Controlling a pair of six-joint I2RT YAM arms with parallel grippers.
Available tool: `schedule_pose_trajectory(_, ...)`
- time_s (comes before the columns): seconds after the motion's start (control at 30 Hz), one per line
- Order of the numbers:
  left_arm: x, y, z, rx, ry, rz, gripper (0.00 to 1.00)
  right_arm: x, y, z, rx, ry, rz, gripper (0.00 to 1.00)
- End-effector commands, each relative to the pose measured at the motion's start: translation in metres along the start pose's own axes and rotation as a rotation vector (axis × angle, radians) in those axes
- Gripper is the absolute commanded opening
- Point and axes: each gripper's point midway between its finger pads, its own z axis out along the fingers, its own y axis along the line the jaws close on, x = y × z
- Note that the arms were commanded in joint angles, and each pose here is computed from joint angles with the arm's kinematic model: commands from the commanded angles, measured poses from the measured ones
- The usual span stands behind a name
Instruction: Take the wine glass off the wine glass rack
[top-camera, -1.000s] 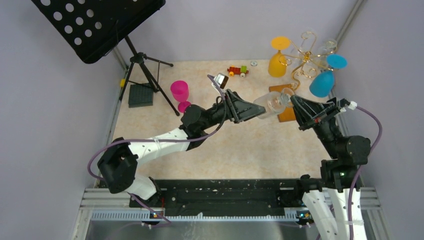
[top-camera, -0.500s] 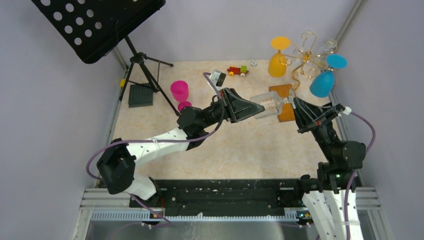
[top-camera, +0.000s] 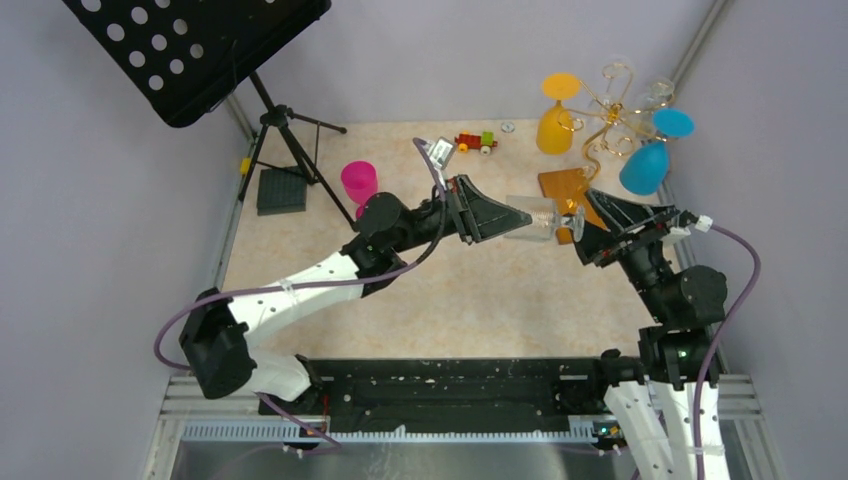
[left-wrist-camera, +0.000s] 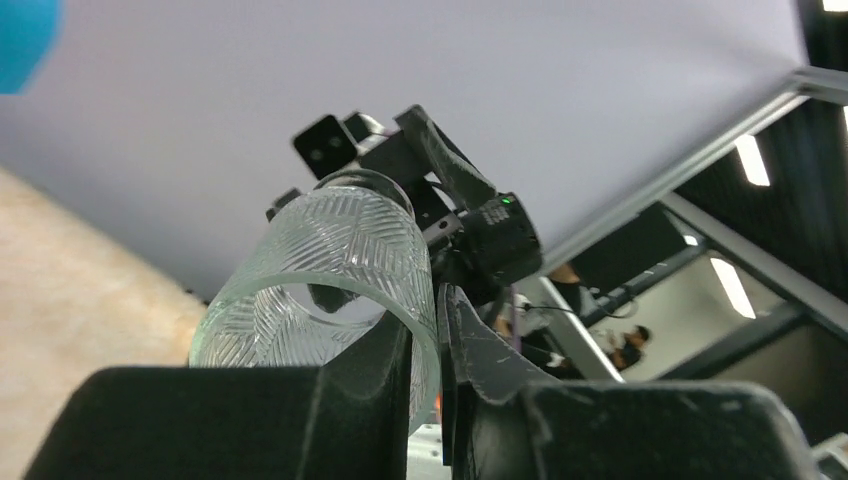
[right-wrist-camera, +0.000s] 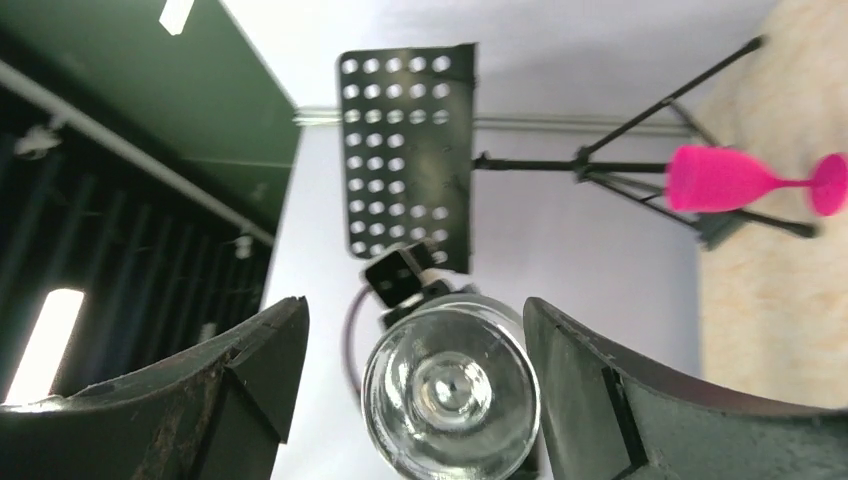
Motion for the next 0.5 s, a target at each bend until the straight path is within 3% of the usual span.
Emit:
schedule_pose_trajectory(0.0,-0.042,-0.023,-0.01,-0.103,-0.076,0.251,0.0,-0.012,-0.021,-0.005,0.103,-0.076,-0.165,0.8)
schedule_pose_trajectory(0.23,-0.066,0.02,-0.042,-0.409,-0.06,0.407,0.0,-0.03,-0.067,-0.017,0.256,-0.148,-0.249,0.8)
schedule_pose_trajectory(0.47,-0.071,0.081,-0.081,-0.777,0.113,0.586,0.0,-0.034,-0.085,-0.024,0.326,-0.147,-0.331,0.79)
